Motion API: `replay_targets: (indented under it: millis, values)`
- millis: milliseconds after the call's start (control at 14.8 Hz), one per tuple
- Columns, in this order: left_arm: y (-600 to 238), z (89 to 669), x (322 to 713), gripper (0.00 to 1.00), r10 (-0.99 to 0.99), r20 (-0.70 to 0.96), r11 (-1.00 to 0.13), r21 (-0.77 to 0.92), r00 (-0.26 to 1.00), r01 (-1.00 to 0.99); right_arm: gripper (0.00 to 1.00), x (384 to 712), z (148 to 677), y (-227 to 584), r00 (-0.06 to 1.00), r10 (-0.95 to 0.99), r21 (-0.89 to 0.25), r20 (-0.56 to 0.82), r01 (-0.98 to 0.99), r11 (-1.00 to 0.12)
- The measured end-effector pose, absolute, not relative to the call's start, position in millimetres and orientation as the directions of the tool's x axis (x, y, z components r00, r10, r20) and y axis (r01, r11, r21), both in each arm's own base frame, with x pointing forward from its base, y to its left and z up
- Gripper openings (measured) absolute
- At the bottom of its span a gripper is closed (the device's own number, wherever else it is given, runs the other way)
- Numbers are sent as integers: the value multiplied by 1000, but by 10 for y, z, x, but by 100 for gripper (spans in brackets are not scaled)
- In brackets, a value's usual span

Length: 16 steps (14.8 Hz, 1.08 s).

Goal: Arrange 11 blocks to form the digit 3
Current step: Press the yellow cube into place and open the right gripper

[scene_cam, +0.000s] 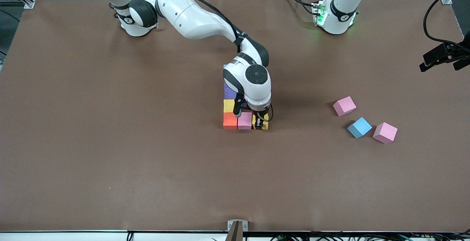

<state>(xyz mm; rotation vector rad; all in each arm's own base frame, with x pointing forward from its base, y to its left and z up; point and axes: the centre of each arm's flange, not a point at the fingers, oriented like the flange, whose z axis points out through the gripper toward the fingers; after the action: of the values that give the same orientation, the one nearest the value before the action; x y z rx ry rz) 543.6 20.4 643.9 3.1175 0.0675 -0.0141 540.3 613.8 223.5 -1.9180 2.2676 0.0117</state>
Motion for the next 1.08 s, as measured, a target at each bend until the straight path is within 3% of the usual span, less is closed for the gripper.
replay_targets:
  millis: [1082]
  values:
    - [204,6439,5436,100,43,-9,-999,23,999,43,56,5397,2210,6115,-131,-986,-107,-105,-984,142]
